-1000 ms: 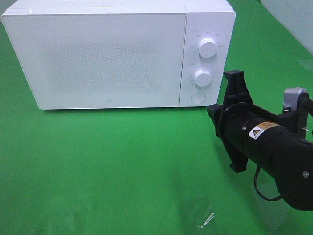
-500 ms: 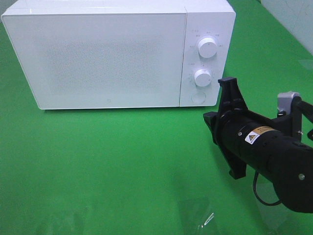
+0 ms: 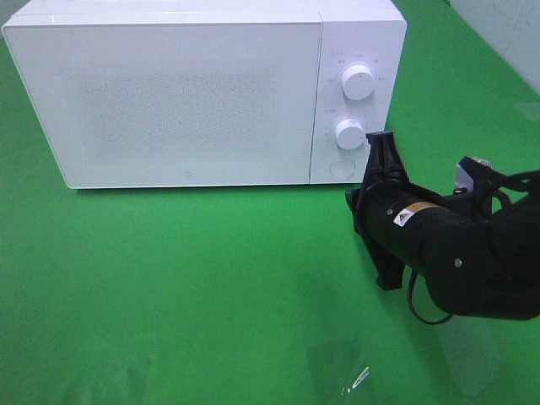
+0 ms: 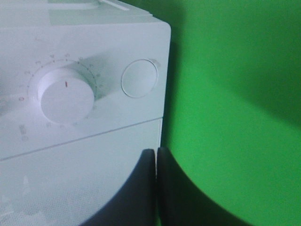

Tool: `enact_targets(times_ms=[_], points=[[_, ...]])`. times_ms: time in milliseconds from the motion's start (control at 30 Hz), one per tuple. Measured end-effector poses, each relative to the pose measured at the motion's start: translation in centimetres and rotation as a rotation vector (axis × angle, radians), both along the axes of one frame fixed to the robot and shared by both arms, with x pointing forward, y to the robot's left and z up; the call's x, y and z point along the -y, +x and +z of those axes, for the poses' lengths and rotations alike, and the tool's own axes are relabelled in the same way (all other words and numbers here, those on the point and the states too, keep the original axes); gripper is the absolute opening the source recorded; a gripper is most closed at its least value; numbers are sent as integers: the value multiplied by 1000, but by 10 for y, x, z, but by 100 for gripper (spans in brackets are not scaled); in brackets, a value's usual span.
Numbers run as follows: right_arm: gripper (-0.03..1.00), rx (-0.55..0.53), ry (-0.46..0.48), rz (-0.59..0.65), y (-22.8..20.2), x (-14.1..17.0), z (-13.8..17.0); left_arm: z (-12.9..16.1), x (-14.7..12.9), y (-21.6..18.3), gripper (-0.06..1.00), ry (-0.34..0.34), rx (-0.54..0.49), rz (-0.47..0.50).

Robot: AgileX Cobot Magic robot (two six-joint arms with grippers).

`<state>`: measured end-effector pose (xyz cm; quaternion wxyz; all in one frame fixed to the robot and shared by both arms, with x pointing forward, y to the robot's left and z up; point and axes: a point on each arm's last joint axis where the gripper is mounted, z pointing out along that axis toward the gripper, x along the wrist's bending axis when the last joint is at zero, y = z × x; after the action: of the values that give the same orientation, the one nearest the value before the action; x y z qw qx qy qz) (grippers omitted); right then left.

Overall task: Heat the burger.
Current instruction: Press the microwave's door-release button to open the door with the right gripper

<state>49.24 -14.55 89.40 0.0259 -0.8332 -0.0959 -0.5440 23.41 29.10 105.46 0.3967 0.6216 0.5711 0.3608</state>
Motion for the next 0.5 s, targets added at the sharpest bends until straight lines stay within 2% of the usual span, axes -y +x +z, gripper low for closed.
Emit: enact_targets(times_ms=[500], points=[[2,-14,50,-68,51,-2,-12,0,0,0,99,0,0,0]])
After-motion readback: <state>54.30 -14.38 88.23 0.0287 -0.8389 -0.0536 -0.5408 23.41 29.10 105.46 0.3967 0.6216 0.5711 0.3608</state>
